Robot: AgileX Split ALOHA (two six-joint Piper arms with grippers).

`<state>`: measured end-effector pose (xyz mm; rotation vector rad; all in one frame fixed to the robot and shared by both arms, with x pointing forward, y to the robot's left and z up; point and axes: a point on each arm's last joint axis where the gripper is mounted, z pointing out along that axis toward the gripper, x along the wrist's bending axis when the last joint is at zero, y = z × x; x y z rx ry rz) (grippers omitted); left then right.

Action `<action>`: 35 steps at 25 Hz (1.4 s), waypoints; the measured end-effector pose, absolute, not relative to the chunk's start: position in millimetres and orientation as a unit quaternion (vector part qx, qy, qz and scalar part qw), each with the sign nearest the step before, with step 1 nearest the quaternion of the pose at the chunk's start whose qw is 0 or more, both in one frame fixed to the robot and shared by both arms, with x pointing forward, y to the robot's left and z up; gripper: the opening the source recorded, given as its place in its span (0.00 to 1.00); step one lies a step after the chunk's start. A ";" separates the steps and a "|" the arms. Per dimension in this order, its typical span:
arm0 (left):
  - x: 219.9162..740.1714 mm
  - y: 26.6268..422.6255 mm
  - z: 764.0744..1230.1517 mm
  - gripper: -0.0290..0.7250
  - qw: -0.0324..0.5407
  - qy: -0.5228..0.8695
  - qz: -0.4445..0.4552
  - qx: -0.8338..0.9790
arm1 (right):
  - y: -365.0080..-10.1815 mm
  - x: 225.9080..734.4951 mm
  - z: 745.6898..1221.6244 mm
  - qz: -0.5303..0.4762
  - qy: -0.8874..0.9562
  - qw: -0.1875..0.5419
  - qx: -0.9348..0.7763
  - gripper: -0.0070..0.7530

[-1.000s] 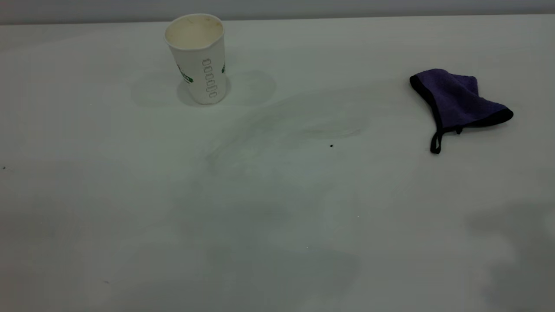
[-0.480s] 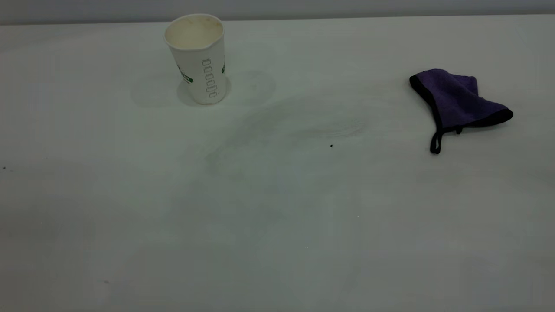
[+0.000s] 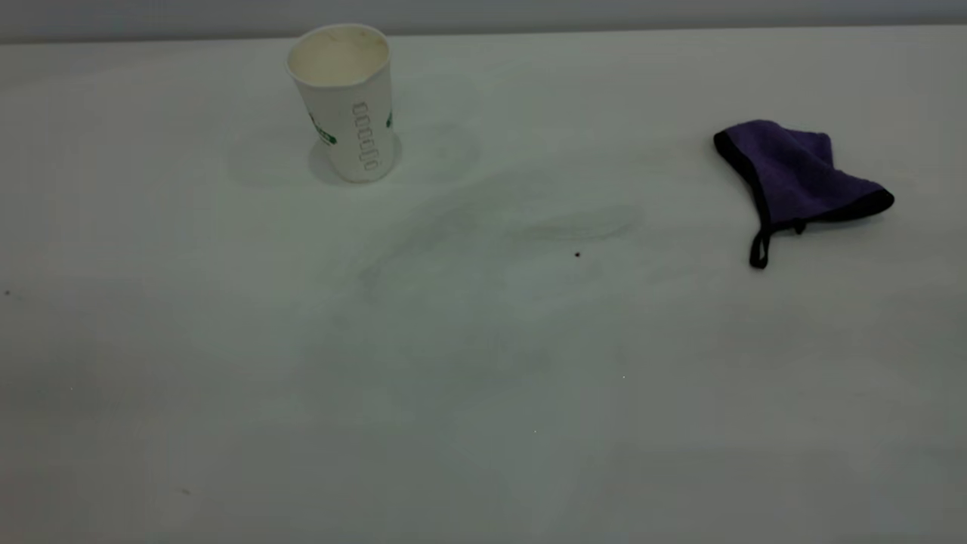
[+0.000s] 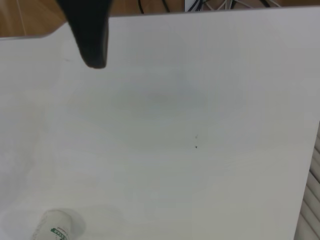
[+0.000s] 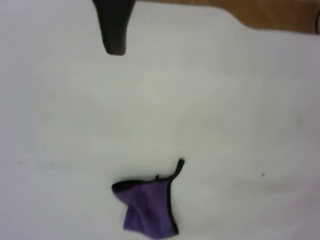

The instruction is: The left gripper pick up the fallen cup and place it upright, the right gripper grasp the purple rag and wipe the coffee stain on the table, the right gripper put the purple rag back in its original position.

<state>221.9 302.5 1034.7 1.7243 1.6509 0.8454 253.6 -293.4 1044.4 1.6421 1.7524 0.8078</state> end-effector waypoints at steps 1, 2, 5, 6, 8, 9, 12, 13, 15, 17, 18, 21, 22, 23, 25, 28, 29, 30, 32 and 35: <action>221.9 302.5 1034.7 0.69 0.300 0.622 0.318 0.650 | -293.5 252.2 1043.7 0.305 0.658 0.303 0.618 0.81; 221.9 302.5 1034.7 0.69 0.300 0.622 0.318 0.650 | -293.4 250.7 1043.9 0.309 0.656 0.308 0.616 0.81; 221.9 302.5 1034.7 0.69 0.300 0.622 0.318 0.650 | -293.2 246.2 1043.6 0.318 0.651 0.319 0.611 0.80; 221.9 302.5 1034.7 0.69 0.300 0.622 0.318 0.650 | -293.2 244.6 1043.7 0.321 0.650 0.323 0.609 0.80; 221.9 302.5 1034.7 0.69 0.300 0.622 0.318 0.650 | -293.0 241.8 1043.8 0.327 0.646 0.330 0.606 0.79; 221.9 302.5 1034.7 0.69 0.300 0.622 0.318 0.650 | -293.0 240.6 1043.5 0.329 0.645 0.332 0.604 0.79; 221.9 302.5 1034.7 0.69 0.300 0.622 0.318 0.650 | -292.8 237.7 1043.4 0.334 0.642 0.338 0.601 0.79; 221.9 302.5 1034.7 0.69 0.300 0.622 0.318 0.650 | -292.8 237.2 1042.5 0.334 0.643 0.338 0.600 0.79; 221.9 302.5 1034.7 0.69 0.300 0.622 0.318 0.650 | -292.8 237.6 1039.4 0.332 0.649 0.331 0.599 0.79; 221.9 302.5 1034.7 0.69 0.300 0.622 0.318 0.650 | -292.8 237.4 1038.1 0.332 0.654 0.327 0.596 0.79; 221.9 302.5 1034.7 0.69 0.300 0.622 0.318 0.650 | -292.8 237.0 1038.1 0.333 0.654 0.327 0.595 0.79; 221.9 302.5 1034.7 0.69 0.300 0.622 0.318 0.650 | -292.7 233.2 1037.8 0.341 0.650 0.335 0.590 0.79; 221.9 302.5 1034.7 0.69 0.300 0.622 0.318 0.650 | -292.7 231.9 1037.8 0.343 0.649 0.339 0.589 0.79; 221.9 302.5 1034.7 0.69 0.300 0.622 0.318 0.650 | -292.7 231.6 1037.7 0.344 0.649 0.339 0.588 0.79; 221.9 302.5 1034.7 0.69 0.300 0.622 0.318 0.650 | -292.7 231.6 1037.7 0.344 0.649 0.339 0.588 0.79; 221.9 302.5 1034.7 0.69 0.300 0.622 0.318 0.650 | -292.7 231.6 1037.7 0.344 0.649 0.339 0.588 0.79; 221.9 302.5 1034.7 0.69 0.300 0.622 0.318 0.650 | -292.7 231.5 1037.7 0.344 0.649 0.339 0.588 0.79; 221.9 302.5 1034.7 0.69 0.300 0.622 0.318 0.650 | -292.7 231.5 1037.7 0.344 0.649 0.339 0.588 0.79; 221.9 302.5 1034.7 0.69 0.300 0.622 0.318 0.650 | -292.7 231.5 1037.7 0.344 0.649 0.339 0.588 0.79; 221.9 302.5 1034.7 0.69 0.300 0.622 0.318 0.650 | -292.7 231.5 1037.7 0.344 0.649 0.339 0.588 0.79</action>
